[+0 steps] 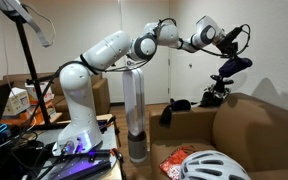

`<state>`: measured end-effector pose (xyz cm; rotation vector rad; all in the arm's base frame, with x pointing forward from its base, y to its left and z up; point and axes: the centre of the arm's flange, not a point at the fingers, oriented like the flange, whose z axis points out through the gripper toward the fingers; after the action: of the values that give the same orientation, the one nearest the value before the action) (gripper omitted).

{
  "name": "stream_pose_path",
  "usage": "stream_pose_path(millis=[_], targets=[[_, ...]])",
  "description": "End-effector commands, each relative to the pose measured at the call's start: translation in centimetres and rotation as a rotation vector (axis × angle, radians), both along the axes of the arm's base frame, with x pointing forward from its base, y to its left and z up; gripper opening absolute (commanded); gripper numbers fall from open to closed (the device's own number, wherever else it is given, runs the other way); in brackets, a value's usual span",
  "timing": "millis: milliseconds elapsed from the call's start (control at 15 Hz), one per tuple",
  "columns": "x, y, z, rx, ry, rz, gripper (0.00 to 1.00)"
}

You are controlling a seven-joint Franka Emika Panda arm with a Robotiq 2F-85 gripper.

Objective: Remove the cover from the golf club and place it on the sofa

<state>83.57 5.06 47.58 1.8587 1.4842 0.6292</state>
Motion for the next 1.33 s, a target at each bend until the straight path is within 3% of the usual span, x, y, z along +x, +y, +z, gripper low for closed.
stream_pose_path(millis=[0,667,867,1267], targets=[[-2.9,-2.8,2.4,-0.006,-0.031,-0.165,0.07],[-6.8,-10.5,3.7,0.068,-0.058,-0.584,0.07],[-8.1,-12.0,4.5,0.048,-0.058,-0.719,0.07],[-10.6,-13.1,3.8,0.008,0.098,-0.906,0.07]])
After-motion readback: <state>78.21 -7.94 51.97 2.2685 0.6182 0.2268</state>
